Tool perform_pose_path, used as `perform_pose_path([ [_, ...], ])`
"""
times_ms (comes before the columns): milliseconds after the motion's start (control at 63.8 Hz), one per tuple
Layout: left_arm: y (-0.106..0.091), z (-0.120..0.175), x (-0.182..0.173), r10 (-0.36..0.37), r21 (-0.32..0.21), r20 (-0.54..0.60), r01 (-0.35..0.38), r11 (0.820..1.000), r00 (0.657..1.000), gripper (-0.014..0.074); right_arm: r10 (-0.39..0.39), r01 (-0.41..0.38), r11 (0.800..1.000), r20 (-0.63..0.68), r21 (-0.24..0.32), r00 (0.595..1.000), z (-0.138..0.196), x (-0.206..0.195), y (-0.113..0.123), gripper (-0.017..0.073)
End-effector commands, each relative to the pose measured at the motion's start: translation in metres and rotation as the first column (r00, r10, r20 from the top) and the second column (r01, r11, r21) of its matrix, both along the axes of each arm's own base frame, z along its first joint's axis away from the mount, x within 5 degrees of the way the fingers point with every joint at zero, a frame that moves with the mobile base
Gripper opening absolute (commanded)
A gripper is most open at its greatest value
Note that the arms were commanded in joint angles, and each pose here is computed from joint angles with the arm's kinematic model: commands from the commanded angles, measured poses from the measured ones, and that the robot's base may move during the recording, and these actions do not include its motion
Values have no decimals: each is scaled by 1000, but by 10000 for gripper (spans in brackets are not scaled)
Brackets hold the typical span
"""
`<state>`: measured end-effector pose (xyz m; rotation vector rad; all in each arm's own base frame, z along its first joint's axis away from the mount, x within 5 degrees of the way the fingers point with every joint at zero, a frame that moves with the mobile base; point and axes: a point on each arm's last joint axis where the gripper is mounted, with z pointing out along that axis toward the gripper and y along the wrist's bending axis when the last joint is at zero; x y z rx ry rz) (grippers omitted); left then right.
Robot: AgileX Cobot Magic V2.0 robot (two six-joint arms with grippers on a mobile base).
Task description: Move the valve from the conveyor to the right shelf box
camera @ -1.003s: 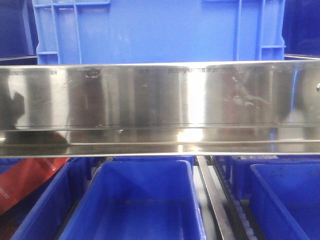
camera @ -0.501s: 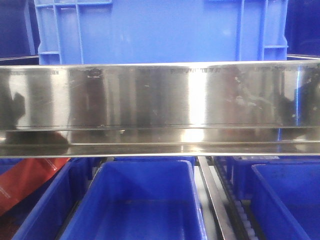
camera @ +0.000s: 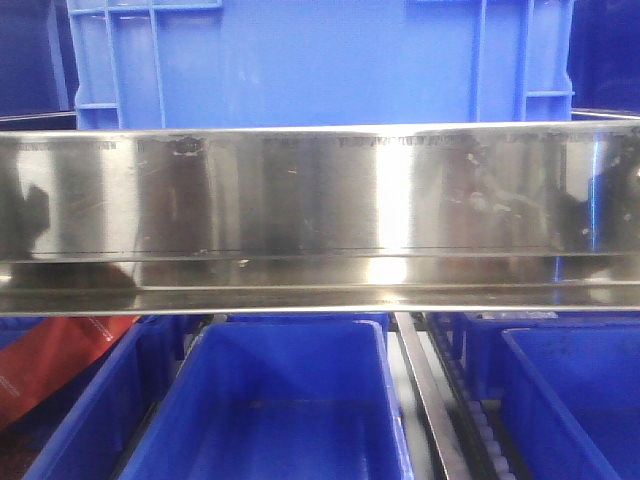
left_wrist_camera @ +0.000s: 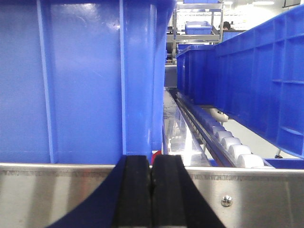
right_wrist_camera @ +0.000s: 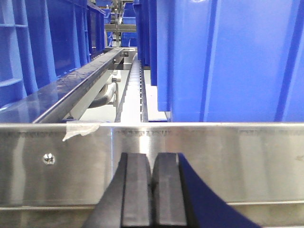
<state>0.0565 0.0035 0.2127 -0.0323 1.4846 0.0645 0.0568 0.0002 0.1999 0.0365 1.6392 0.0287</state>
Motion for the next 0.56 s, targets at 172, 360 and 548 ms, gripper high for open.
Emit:
perform_pose_path([
  [172, 0, 3, -1, 3, -11, 26, -3, 1000, 1000, -111, 1, -1, 1000, 30, -4, 1000, 2, 0, 0, -162],
  [360, 0, 3, -1, 3, -11, 26, -3, 1000, 1000, -111, 1, -1, 1000, 30, -4, 1000, 2, 0, 0, -162],
  [548, 0, 3, -1, 3, -11, 26, -3, 1000, 1000, -111, 1, -1, 1000, 30, -4, 1000, 2, 0, 0, -162],
])
